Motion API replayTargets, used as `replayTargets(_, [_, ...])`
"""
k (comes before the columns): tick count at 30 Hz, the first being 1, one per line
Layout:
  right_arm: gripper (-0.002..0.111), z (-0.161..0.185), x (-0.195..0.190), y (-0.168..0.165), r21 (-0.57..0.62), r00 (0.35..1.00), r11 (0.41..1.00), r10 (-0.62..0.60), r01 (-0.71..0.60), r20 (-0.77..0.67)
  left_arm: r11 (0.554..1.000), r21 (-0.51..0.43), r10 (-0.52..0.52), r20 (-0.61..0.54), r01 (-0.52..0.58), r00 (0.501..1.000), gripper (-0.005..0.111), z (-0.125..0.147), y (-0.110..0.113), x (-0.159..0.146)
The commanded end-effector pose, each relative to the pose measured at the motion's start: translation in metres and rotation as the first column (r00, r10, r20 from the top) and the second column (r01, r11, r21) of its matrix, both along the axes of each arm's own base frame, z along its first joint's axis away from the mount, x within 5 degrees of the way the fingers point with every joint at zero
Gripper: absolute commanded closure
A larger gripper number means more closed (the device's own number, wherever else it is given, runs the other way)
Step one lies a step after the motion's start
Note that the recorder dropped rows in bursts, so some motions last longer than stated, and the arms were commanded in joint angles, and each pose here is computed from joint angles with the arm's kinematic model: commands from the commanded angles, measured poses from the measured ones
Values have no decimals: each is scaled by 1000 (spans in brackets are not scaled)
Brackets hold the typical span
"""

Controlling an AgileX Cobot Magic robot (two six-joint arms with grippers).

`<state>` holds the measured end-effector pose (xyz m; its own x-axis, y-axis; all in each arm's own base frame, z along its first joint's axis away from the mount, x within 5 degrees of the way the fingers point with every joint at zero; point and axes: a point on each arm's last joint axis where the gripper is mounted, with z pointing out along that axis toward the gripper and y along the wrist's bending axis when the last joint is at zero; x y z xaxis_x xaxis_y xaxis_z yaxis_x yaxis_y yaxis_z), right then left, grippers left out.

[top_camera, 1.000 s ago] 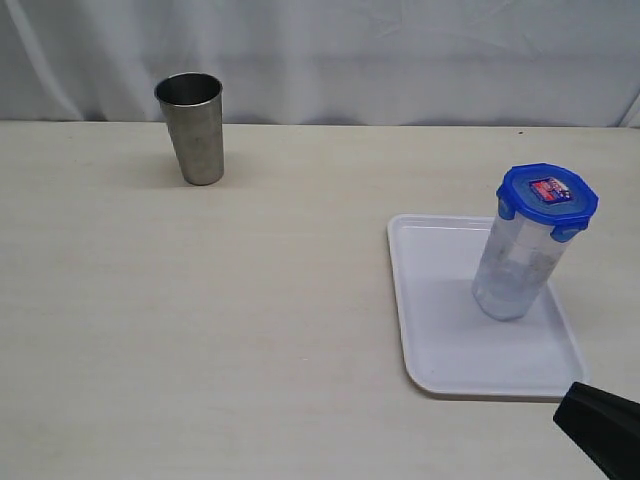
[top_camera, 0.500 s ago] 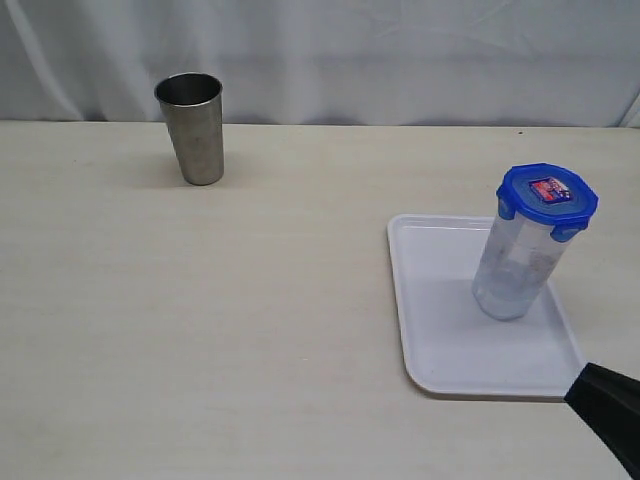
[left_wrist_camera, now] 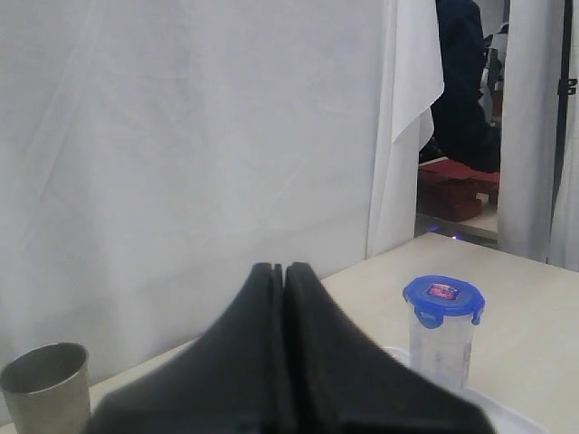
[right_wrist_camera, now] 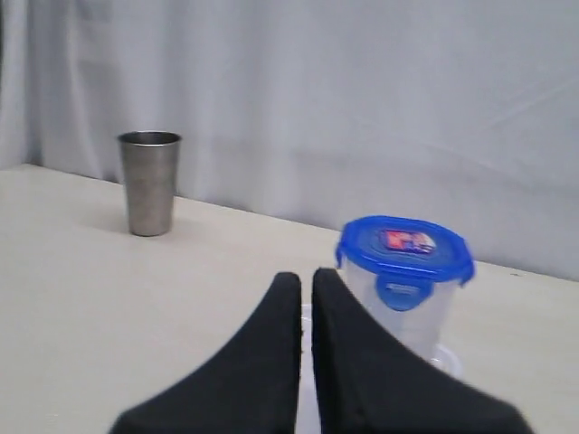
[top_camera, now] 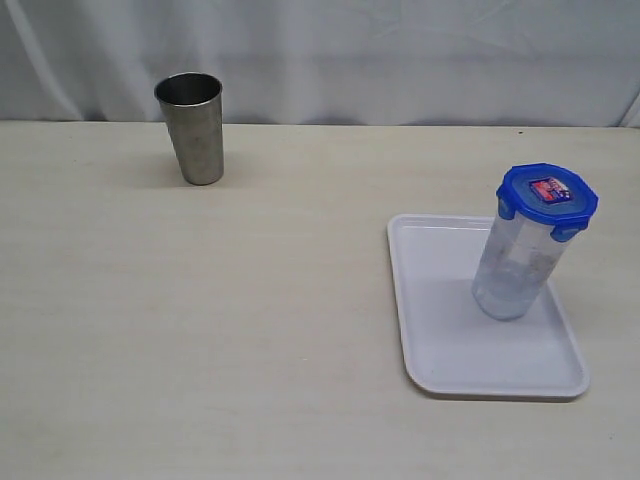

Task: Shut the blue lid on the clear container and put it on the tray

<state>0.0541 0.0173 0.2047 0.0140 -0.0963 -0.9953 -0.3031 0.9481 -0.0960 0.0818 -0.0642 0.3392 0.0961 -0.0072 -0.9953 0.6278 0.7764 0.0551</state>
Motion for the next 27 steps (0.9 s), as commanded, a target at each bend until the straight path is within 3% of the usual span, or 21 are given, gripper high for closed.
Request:
replayTargets(1, [104, -4, 1, -7, -4, 991, 992, -130, 130, -30, 1000, -3, -3, -4, 3, 1000, 107, -1, 0, 0])
replayTargets(12, [104, -21, 0, -19, -105, 931, 951, -306, 290, -198, 1000, -3, -3, -4, 3, 1000, 107, -1, 0, 0])
replayTargets(17, [104, -22, 0, -20, -28, 914, 941, -335, 338, -230, 1000, -3, -3, -4, 3, 1000, 107, -1, 0, 0])
replayTargets(27, [104, -22, 0, -20, -6, 914, 941, -330, 338, -238, 1000, -3, -3, -4, 3, 1000, 107, -1, 0, 0])
